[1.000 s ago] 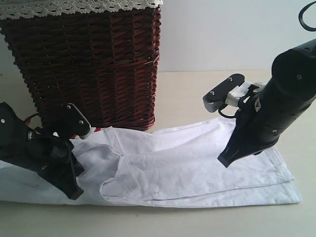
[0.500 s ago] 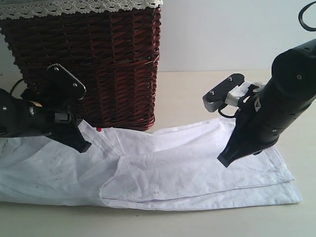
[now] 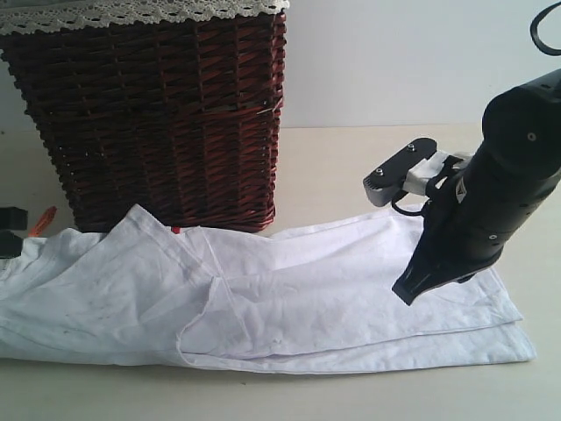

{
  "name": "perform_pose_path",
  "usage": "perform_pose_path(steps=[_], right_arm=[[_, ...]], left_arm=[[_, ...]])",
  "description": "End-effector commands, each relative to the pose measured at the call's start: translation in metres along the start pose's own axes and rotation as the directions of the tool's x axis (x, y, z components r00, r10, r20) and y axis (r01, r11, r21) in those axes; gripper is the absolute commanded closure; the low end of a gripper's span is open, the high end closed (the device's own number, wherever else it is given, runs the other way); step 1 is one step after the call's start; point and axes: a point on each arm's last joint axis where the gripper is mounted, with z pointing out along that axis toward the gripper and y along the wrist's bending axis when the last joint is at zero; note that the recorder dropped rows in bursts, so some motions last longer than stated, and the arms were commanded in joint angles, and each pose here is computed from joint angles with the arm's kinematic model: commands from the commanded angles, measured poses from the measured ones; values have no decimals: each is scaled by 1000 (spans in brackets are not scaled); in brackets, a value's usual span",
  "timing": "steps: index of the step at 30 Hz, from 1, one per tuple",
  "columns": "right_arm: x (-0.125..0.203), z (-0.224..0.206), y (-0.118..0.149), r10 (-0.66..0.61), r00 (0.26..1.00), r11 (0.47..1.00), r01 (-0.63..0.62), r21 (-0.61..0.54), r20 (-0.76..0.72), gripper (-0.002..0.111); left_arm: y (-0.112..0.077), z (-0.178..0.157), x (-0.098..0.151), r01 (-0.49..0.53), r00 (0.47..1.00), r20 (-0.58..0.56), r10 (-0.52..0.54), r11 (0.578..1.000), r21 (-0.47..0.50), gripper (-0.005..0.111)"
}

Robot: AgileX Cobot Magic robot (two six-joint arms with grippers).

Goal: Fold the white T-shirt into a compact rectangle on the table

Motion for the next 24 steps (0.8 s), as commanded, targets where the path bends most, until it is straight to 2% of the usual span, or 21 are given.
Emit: perform_pose_path(steps=[1, 3, 5, 7, 9, 11, 14, 17, 20, 22, 24], right_arm=[[0, -3, 1, 12, 1000, 1000, -12, -7, 3, 108], [-1, -3, 0, 12, 1000, 1000, -12, -5, 13, 108], [-2, -3, 0, 12, 1000, 1000, -12, -4, 22, 108], [-1, -3, 0, 12, 1000, 1000, -12, -4, 18, 108], [0, -3, 1, 20, 1000, 1000, -20, -11, -2, 108], [2, -3, 2, 27, 999, 999, -28, -21, -20, 108], [3, -3, 2, 30, 999, 999, -31, -25, -26, 108], [3, -4, 2, 32, 999, 999, -33, -25, -26, 108], [3, -4, 2, 32, 999, 999, -33, -25, -26, 108], [3, -4, 2, 32, 999, 999, -33, -25, -26, 108], [3, -4, 2, 30, 999, 999, -30, -25, -26, 108]], left_arm=[[9, -20, 1, 167, 985, 0, -173, 947, 275, 107], [-2, -22, 3, 177, 983, -40, -177, 890, 419, 107], [-16, -17, 10, 178, 983, -133, -127, 836, 519, 107], [-22, -7, 20, 157, 975, -215, -49, 838, 523, 107], [-24, 7, 30, 120, 958, -287, 25, 871, 476, 107], [-21, 21, 39, 157, 932, -363, 2, 899, 409, 107], [-15, 34, 46, 178, 915, -404, -13, 910, 374, 107], [-3, 40, 46, 171, 927, -372, -51, 940, 296, 107], [12, 44, 45, 156, 942, -323, -94, 973, 172, 107], [20, 45, 46, 166, 945, -297, -135, 983, 82, 107], [24, 46, 47, 179, 946, -281, -161, 983, 41, 107]])
